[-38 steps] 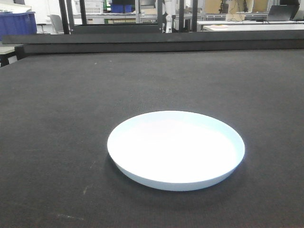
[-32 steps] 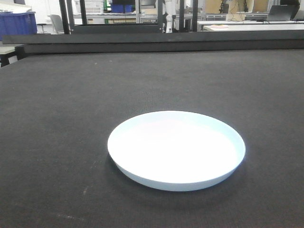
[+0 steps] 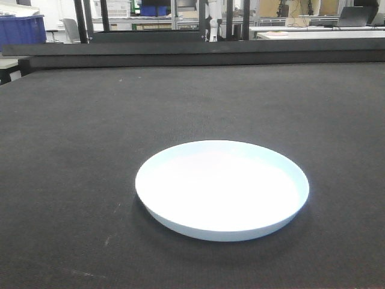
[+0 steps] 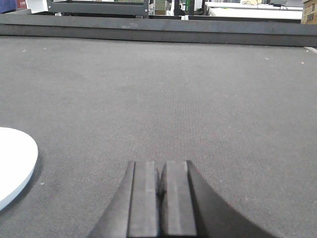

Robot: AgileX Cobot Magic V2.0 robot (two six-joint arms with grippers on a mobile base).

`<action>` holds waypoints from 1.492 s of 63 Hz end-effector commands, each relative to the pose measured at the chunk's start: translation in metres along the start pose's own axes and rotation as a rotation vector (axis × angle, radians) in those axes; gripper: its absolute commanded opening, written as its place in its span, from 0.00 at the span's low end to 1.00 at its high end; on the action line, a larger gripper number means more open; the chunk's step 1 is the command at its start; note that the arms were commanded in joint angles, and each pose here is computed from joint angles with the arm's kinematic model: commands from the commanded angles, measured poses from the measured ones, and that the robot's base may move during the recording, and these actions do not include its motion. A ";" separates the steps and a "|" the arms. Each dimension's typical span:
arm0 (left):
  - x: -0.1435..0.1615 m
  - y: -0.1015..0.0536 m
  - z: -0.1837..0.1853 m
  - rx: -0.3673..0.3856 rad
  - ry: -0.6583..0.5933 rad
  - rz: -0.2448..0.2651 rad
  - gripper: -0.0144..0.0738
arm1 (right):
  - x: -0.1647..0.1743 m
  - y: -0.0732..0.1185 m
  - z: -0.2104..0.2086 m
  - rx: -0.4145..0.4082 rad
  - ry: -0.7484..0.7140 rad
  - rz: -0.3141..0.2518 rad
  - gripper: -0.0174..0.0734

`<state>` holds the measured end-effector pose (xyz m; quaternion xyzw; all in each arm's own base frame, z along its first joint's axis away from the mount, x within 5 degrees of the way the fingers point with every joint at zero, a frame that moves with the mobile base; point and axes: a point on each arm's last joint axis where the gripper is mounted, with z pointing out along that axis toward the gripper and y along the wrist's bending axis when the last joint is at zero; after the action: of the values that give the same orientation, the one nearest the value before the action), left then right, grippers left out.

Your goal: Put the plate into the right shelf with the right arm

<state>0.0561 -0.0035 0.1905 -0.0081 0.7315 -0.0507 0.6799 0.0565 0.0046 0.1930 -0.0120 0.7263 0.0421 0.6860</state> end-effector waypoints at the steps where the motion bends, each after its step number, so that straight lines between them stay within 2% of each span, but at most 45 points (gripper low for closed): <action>1: -0.004 -0.001 0.000 0.015 -0.078 -0.008 0.11 | -0.013 0.000 -0.002 0.006 -0.137 -0.016 0.25; 16: -0.004 -0.001 0.000 0.015 -0.078 -0.008 0.11 | -0.033 0.000 -0.007 0.004 -0.354 -0.017 0.25; 23: -0.004 -0.001 0.000 0.015 -0.078 -0.008 0.11 | -0.049 0.001 -0.012 -0.022 -0.417 0.111 0.25; 26: -0.004 -0.001 0.000 0.015 -0.078 -0.008 0.11 | -0.063 0.001 -0.016 -0.030 -0.424 0.134 0.25; 32: -0.004 -0.001 0.000 0.015 -0.078 -0.008 0.11 | -0.095 0.004 -0.029 -0.034 -0.325 0.139 0.25; 41: -0.004 -0.001 0.000 0.015 -0.078 -0.008 0.11 | -0.138 0.010 -0.038 -0.038 -0.018 0.166 0.25; 46: -0.004 -0.001 0.000 0.015 -0.078 -0.008 0.11 | -0.159 0.016 -0.031 -0.079 0.107 0.175 0.25; 51: -0.004 -0.001 0.000 0.015 -0.078 -0.008 0.11 | -0.176 0.025 -0.013 -0.164 0.248 0.177 0.25; 56: -0.004 -0.001 0.000 0.015 -0.078 -0.008 0.11 | -0.184 0.035 0.010 -0.260 0.377 0.187 0.25; 61: -0.004 -0.001 0.000 0.015 -0.078 -0.008 0.11 | -0.184 0.041 0.034 -0.323 0.492 0.192 0.25; 74: -0.004 -0.001 0.000 0.015 -0.078 -0.008 0.11 | -0.164 0.049 0.098 -0.360 0.727 0.217 0.26; 79: -0.004 -0.001 0.000 0.015 -0.078 -0.008 0.11 | -0.151 0.060 0.116 -0.398 0.804 0.212 0.35; 82: -0.004 -0.001 0.000 0.015 -0.078 -0.008 0.11 | -0.142 0.068 0.128 -0.420 0.846 0.202 0.45; 88: -0.004 -0.001 0.000 0.015 -0.078 -0.008 0.11 | -0.126 0.085 0.146 -0.450 0.893 0.183 0.72; 91: -0.004 -0.001 0.000 0.015 -0.078 -0.008 0.11 | -0.116 0.092 0.156 -0.454 0.911 0.176 0.82; 94: -0.004 -0.001 0.000 0.015 -0.078 -0.008 0.11 | -0.109 0.095 0.164 -0.448 0.926 0.174 0.87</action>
<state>0.0561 -0.0035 0.1905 -0.0081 0.7315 -0.0507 0.6799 0.2058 0.0994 0.2877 -0.1183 0.9387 0.2318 0.2260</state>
